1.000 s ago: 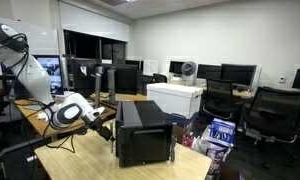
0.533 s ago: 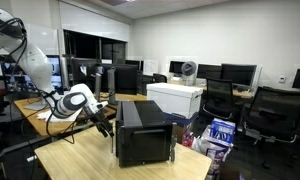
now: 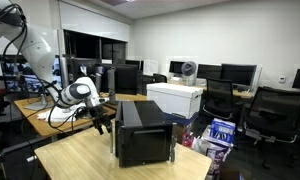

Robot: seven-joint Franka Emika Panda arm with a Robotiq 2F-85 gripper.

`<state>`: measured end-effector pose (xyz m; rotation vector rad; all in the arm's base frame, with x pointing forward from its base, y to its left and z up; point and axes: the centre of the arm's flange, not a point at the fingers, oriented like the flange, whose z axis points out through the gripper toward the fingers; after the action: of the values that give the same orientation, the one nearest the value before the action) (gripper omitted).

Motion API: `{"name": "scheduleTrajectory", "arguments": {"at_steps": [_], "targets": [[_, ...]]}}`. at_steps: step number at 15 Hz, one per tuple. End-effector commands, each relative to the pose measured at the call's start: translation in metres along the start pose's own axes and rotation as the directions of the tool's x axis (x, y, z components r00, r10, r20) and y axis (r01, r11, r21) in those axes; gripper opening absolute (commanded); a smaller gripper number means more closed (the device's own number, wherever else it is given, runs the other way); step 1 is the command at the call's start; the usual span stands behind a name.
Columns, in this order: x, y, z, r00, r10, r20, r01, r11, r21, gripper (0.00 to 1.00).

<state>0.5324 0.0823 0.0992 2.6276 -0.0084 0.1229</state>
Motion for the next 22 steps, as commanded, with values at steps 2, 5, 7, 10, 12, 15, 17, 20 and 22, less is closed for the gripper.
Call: {"name": "scheduleTrajectory", "arguments": {"at_steps": [2, 5, 7, 10, 12, 15, 17, 20, 22], "targets": [[0.016, 0.008, -0.023, 0.998, -0.037, 0.042, 0.035, 0.999, 0.030, 1.00], [0.027, 0.018, -0.033, 0.998, -0.007, 0.061, 0.003, 0.998, 0.069, 1.00], [0.037, 0.038, -0.046, 0.997, 0.036, 0.069, -0.045, 0.990, 0.134, 1.00], [0.046, 0.059, -0.058, 0.994, 0.081, 0.079, -0.096, 0.976, 0.196, 1.00], [0.050, 0.069, -0.063, 0.991, 0.100, 0.090, -0.118, 0.967, 0.226, 1.00], [0.054, 0.081, -0.069, 0.988, 0.115, 0.100, -0.137, 0.956, 0.258, 1.00], [0.063, 0.086, -0.077, 0.989, 0.125, 0.083, -0.143, 0.949, 0.280, 1.00], [0.078, 0.095, -0.090, 0.989, 0.142, 0.051, -0.151, 0.937, 0.314, 1.00], [0.082, 0.096, -0.092, 0.988, 0.146, 0.044, -0.153, 0.934, 0.323, 1.00]]}}
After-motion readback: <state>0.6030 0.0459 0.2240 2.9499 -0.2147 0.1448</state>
